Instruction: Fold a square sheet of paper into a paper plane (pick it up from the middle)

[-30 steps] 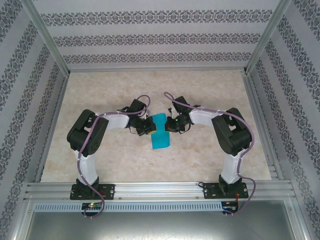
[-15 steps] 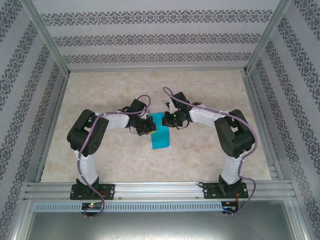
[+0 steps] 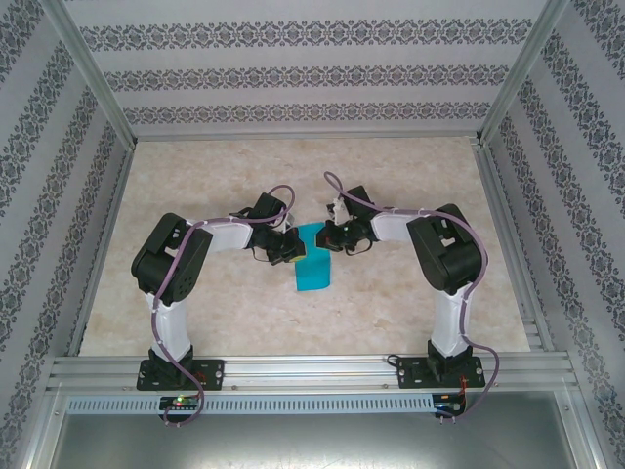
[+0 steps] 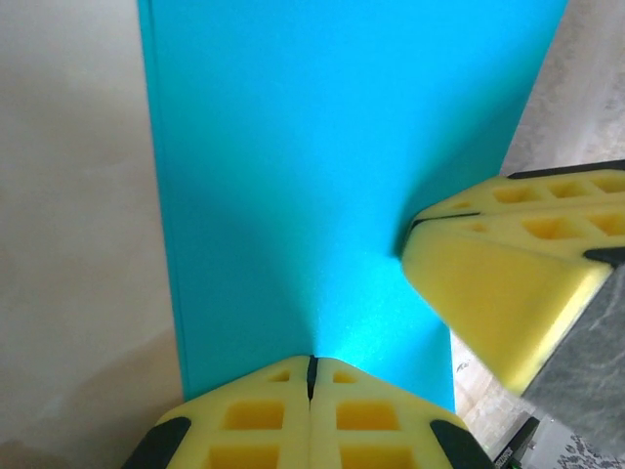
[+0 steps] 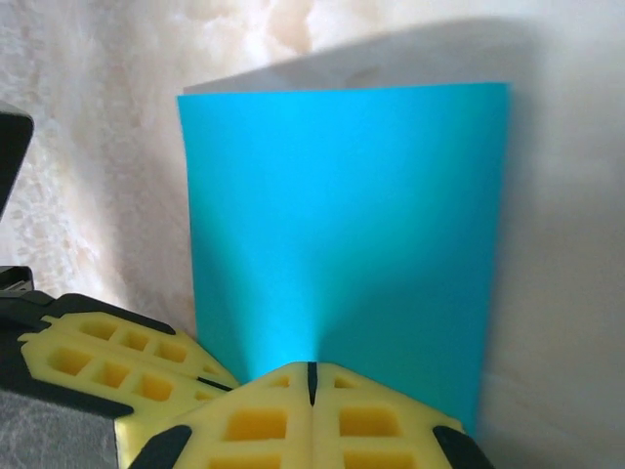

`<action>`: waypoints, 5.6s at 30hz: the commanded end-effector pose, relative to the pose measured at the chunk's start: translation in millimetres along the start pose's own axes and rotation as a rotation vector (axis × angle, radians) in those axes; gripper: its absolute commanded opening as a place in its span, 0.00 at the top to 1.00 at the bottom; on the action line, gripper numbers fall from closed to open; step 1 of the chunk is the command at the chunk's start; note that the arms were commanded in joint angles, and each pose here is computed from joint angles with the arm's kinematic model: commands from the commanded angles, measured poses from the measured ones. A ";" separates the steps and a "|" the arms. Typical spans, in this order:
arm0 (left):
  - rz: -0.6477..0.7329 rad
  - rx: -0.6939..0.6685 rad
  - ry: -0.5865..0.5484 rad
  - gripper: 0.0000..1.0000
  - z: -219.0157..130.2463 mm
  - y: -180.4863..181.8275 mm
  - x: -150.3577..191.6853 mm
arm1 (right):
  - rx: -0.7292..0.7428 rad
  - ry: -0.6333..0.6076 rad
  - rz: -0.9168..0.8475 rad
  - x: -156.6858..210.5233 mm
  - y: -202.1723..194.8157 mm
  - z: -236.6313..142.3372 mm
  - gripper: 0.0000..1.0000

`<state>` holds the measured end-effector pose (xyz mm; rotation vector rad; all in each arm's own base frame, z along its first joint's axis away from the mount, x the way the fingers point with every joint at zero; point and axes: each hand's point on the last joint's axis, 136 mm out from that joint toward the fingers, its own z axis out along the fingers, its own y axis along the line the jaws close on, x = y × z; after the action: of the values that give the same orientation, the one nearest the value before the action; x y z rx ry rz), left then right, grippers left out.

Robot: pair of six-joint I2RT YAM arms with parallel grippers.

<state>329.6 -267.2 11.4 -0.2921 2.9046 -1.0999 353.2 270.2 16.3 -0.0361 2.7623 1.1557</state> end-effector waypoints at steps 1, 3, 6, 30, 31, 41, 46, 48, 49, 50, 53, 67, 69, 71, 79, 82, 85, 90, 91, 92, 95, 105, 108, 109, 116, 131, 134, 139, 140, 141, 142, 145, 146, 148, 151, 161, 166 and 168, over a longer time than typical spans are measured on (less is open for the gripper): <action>-0.222 -0.394 0.195 1.00 12.8 121.4 70.7 | 0.145 -0.087 0.074 -14.7 -52.5 -24.4 1.00; -0.222 -0.392 0.195 1.00 12.7 121.4 70.6 | 0.154 -0.132 0.063 -25.3 -48.0 -39.0 1.00; -0.217 -0.388 0.192 1.00 12.8 119.7 69.3 | 0.132 -0.189 0.018 -37.7 -24.3 -54.2 1.00; -0.216 -0.386 0.206 1.00 13.2 119.5 71.2 | 0.035 -0.074 0.005 -40.9 -8.5 12.0 1.00; -0.219 -0.388 0.207 1.00 13.0 120.0 71.7 | 0.044 -0.087 0.016 -45.2 -14.5 9.6 1.00; -0.216 -0.380 0.220 1.00 14.0 120.4 74.5 | 0.107 -0.230 0.088 -91.0 -43.7 -39.2 1.00; -0.198 -0.374 0.212 1.00 14.0 116.5 70.1 | 0.050 -0.229 0.048 -68.3 -7.0 -66.8 1.00; -0.187 -0.373 0.206 1.00 13.5 115.5 67.8 | 0.043 -0.189 0.036 -45.5 4.7 -64.2 1.00; -0.183 -0.371 0.206 1.00 13.9 114.9 67.6 | 0.043 -0.168 0.032 -34.6 9.0 -61.3 1.00; -0.178 -0.371 0.201 1.00 13.5 114.7 65.8 | 0.055 -0.138 0.034 -20.2 11.7 -56.8 1.00; -0.165 -0.363 0.198 1.00 14.3 112.5 64.0 | 0.072 -0.050 0.068 21.3 16.1 -42.2 1.00; -0.152 -0.339 0.166 1.00 23.3 118.3 60.7 | 0.078 -0.019 0.042 40.8 31.0 -13.3 1.00; -0.151 -0.340 0.165 1.00 24.1 119.2 60.8 | 0.094 -0.020 0.036 35.0 28.2 -8.5 1.00; -0.151 -0.342 0.163 1.00 23.7 120.1 61.1 | 0.105 -0.016 0.035 33.0 24.4 -3.8 1.00; -0.153 -0.360 0.160 1.00 22.9 125.0 62.7 | 0.138 0.052 0.054 60.7 1.4 0.0 1.00; -0.156 -0.368 0.162 1.00 23.4 127.7 63.6 | 0.154 0.081 0.059 79.9 -10.2 -6.6 1.00; -0.155 -0.370 0.163 1.00 23.8 129.3 63.7 | 0.173 0.114 0.062 104.7 -27.2 -15.3 1.00; -0.149 -0.366 0.165 1.00 25.9 129.3 62.7 | 0.165 0.096 0.078 117.6 -41.2 -33.0 1.00; -0.148 -0.365 0.165 1.00 26.3 128.8 62.1 | 0.143 0.076 0.068 111.7 -34.0 -36.1 1.00; -0.147 -0.365 0.165 1.00 26.1 128.7 61.8 | 0.126 0.055 0.054 104.9 -26.0 -38.8 1.00; -0.139 -0.365 0.166 1.00 25.4 127.6 61.2 | 0.037 -0.011 -0.001 81.0 12.6 -46.6 1.00; -0.132 -0.370 0.167 1.00 24.3 127.3 60.0 | 0.004 0.005 -0.011 70.8 27.2 -11.5 1.00; -0.134 -0.372 0.164 1.00 23.8 128.5 59.3 | 0.006 0.022 -0.005 77.3 21.0 -6.7 1.00; -0.137 -0.372 0.164 1.00 23.5 129.3 59.2 | 0.008 0.033 -0.004 81.3 18.5 -5.8 1.00; -0.148 -0.381 0.157 1.00 21.3 135.6 57.4 | 0.047 0.107 0.019 117.0 -5.9 -9.7 1.00; -0.140 -0.358 0.151 1.00 17.7 132.0 51.1 | 0.108 0.139 -0.003 162.6 -14.7 -58.1 1.00; -0.103 -0.324 0.140 1.00 16.6 119.5 43.1 | 0.100 0.034 -0.060 133.4 8.9 -72.9 1.00; 0.000 -0.293 0.084 1.00 -1.6 89.5 15.4 | 0.076 -0.105 -0.091 87.9 34.6 -75.2 1.00; 0.020 -0.281 0.067 1.00 -8.3 83.3 8.0 | 0.069 -0.123 -0.082 79.3 38.4 -72.7 1.00; 0.035 -0.274 0.052 1.00 -14.4 78.9 2.3 | 0.058 -0.135 -0.079 72.5 41.8 -69.6 1.00; 0.052 -0.263 0.030 1.00 -21.7 74.1 -5.4 | 0.044 -0.149 -0.075 64.6 46.1 -66.3 1.00; 0.120 -0.212 0.000 1.00 -38.1 56.8 -19.7 | 0.001 -0.181 -0.067 42.9 59.0 -54.6 1.00; 0.151 -0.188 0.002 1.00 -41.4 48.5 -21.4 | -0.007 -0.186 -0.063 35.5 63.3 -49.6 1.00; 0.185 -0.130 -0.021 1.00 -48.5 30.6 -25.6 | -0.005 -0.182 -0.055 24.9 66.6 -38.4 1.00; 0.202 -0.072 -0.049 1.00 -55.5 14.3 -26.8 | -0.010 -0.184 -0.028 11.3 67.0 -23.3 1.00; 0.199 0.081 -0.109 0.99 -63.7 -16.3 -27.6 | 0.008 -0.129 0.030 -7.1 54.6 15.8 1.00; 0.182 0.112 -0.063 0.99 -49.3 -20.3 -16.8 | 0.007 -0.124 0.020 -14.0 52.9 23.0 1.00; 0.181 0.119 -0.043 1.00 -41.9 -23.3 -11.0 | 0.004 -0.130 0.016 -17.2 51.7 22.0 1.00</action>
<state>346.5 -237.4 57.0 -0.0712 2.7612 -1.1330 360.4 318.8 35.2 0.0714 2.6783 1.0920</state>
